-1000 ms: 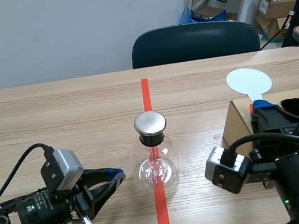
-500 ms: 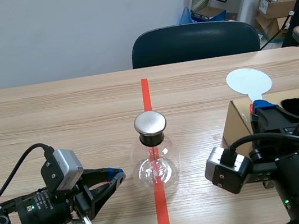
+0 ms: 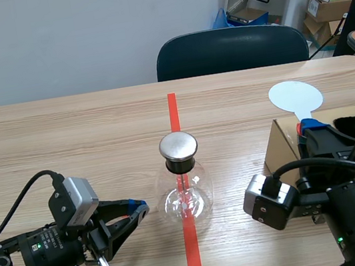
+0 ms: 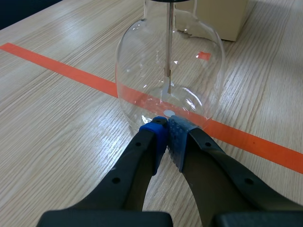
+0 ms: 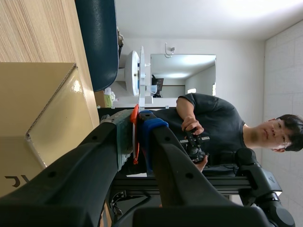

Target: Do the electroscope experiment

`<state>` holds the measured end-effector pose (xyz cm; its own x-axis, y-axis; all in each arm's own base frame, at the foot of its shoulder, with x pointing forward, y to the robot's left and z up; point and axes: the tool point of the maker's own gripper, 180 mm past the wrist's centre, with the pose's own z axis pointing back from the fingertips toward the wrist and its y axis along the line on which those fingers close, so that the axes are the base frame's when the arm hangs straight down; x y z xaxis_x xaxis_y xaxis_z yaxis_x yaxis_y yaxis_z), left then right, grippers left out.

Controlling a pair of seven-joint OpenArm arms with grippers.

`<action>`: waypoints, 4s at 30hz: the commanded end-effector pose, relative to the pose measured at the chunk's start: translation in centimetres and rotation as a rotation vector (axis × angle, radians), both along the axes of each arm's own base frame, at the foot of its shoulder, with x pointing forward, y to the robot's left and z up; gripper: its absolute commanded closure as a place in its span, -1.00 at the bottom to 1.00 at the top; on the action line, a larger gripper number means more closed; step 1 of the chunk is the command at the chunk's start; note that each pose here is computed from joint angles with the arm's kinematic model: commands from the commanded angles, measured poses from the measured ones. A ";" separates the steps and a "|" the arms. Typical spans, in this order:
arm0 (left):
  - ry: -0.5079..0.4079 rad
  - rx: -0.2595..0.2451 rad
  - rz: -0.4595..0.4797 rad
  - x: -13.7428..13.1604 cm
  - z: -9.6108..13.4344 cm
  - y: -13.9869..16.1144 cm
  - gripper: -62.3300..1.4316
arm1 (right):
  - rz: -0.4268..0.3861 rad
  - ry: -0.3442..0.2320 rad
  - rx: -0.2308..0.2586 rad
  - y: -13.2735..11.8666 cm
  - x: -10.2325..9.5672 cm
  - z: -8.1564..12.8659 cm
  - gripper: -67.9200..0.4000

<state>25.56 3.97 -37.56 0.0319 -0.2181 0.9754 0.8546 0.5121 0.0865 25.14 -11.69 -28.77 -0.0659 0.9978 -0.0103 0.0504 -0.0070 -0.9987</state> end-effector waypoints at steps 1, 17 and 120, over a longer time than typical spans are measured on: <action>-0.016 -0.036 -0.002 0.2 0.9 -0.6 0.87 | 0.006 -0.034 0.004 0.0 0.2 1.1 0.96; -0.028 -0.041 -0.010 -0.3 1.6 0.4 0.87 | 0.067 -0.047 0.057 -0.1 -0.6 1.3 0.96; -0.050 -0.125 -0.167 -8.7 13.6 2.9 -0.31 | 0.094 0.117 -0.030 -4.3 -2.6 -4.8 -1.00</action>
